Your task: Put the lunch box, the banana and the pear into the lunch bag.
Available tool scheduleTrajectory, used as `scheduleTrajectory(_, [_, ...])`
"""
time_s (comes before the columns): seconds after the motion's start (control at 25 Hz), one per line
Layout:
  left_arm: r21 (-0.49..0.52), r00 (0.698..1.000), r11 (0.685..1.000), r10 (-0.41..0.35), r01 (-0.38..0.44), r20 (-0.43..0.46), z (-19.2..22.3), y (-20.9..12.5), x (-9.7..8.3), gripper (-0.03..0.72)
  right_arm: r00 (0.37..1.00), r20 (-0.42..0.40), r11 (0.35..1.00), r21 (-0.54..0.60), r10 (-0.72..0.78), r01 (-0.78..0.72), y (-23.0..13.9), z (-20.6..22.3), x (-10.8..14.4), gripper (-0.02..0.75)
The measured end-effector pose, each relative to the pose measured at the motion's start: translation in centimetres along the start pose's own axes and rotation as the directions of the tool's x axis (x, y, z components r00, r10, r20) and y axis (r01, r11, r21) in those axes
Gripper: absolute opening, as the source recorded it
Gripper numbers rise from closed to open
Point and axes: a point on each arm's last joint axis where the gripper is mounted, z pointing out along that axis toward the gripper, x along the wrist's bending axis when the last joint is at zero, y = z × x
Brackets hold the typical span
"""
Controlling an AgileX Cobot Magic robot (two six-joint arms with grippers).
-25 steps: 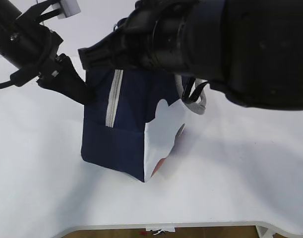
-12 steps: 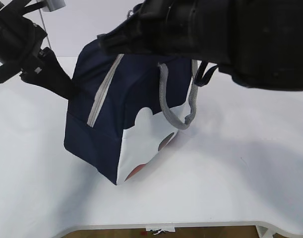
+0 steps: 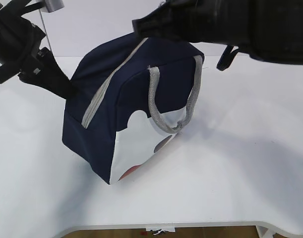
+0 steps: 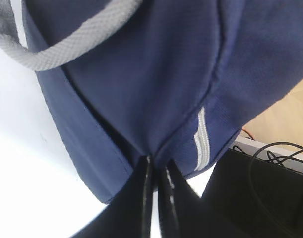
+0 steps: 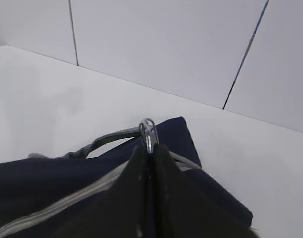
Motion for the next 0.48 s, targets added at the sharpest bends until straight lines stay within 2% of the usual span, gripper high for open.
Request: scheduleTrajectory(0.48, [-0.023, 1.000, 1.000, -0.004, 0.004, -0.013, 0.0, 0.2, 0.1, -0.009, 0.999, 0.029, 0.999, 0.012, 0.044, -0.044, -0.4, 2.2, -4.0, -0.007])
